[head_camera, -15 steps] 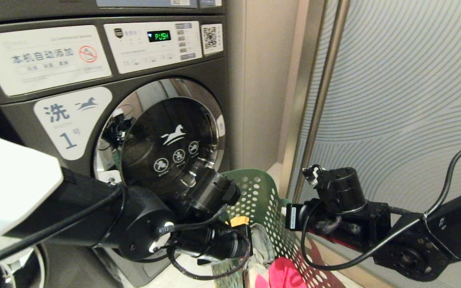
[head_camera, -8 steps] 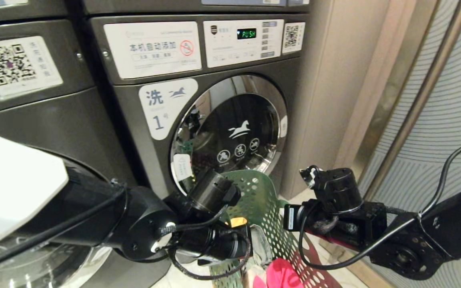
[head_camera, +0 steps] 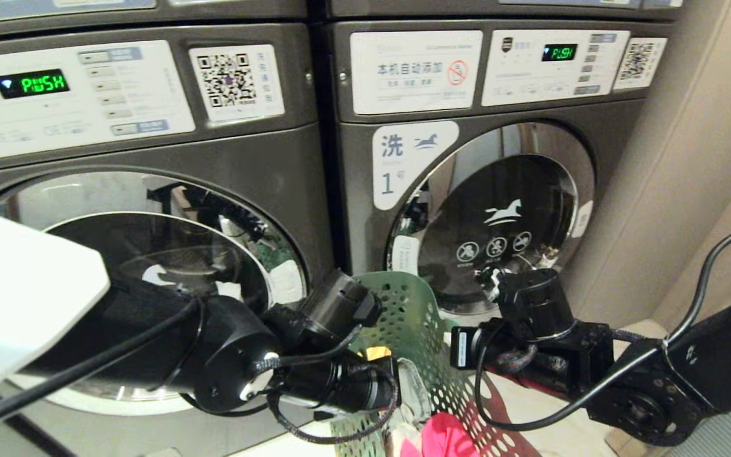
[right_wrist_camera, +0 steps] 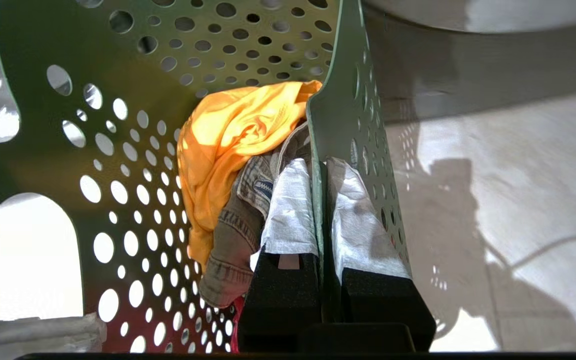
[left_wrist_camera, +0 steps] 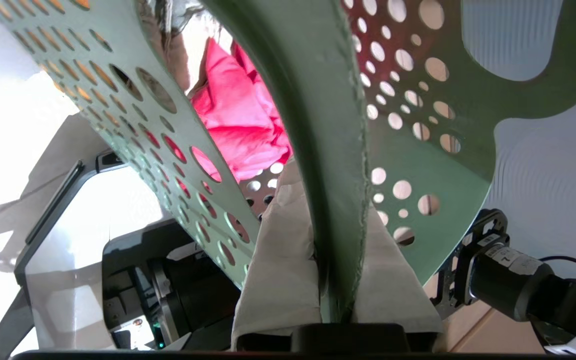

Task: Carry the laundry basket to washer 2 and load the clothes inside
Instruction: Pick up the clothes basket and put it beside the washing machine

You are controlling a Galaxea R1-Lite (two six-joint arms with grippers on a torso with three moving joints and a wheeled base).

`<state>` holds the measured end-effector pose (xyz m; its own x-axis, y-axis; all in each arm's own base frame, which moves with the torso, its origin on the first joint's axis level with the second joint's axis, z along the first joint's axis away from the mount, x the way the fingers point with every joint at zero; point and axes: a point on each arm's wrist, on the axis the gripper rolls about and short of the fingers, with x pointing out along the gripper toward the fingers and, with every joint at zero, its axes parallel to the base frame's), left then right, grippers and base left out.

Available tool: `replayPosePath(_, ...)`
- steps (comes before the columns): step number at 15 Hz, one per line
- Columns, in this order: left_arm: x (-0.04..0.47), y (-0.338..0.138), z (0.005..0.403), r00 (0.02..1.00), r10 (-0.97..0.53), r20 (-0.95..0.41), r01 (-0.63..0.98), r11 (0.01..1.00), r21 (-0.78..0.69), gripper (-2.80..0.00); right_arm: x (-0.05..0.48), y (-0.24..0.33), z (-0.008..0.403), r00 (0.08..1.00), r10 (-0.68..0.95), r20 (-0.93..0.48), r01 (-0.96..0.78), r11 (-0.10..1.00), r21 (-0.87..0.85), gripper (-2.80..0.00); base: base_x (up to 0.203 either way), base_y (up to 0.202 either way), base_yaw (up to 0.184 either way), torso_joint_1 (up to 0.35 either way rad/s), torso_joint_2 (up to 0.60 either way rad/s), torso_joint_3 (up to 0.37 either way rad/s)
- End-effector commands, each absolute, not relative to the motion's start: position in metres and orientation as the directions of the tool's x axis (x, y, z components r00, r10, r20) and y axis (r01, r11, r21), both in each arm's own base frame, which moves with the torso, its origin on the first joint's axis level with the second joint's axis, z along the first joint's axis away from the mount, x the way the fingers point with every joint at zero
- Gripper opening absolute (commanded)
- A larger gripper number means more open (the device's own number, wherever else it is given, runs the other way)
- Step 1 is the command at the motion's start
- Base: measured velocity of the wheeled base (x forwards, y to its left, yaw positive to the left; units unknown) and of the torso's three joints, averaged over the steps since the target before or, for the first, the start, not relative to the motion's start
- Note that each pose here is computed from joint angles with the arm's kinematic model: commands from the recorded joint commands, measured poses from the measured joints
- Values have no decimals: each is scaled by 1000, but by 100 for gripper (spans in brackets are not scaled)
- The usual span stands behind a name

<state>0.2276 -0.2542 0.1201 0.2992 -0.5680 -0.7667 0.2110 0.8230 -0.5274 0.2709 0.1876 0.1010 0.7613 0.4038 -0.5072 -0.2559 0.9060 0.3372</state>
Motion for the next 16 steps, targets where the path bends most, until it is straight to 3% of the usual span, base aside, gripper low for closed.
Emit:
replayPosePath(1, 228, -254, 119, 297, -567, -768, 206, 824, -528, -280, 270, 187, 101, 762, 403, -507, -255, 906, 337, -280, 0, -14, 174, 2, 1, 2)
replayPosePath(9, 227, -254, 119, 295, -564, -771, 203, 826, -526, -280, 269, 188, 100, 762, 401, -508, -259, 908, 329, -280, 2, -8, 172, 4, -1, 1)
replayPosePath(16, 227, -254, 119, 296, -565, -770, 204, 825, -527, -280, 268, 187, 99, 761, 396, -514, -254, 910, 327, -280, 0, -2, 22, 1, 1, 0)
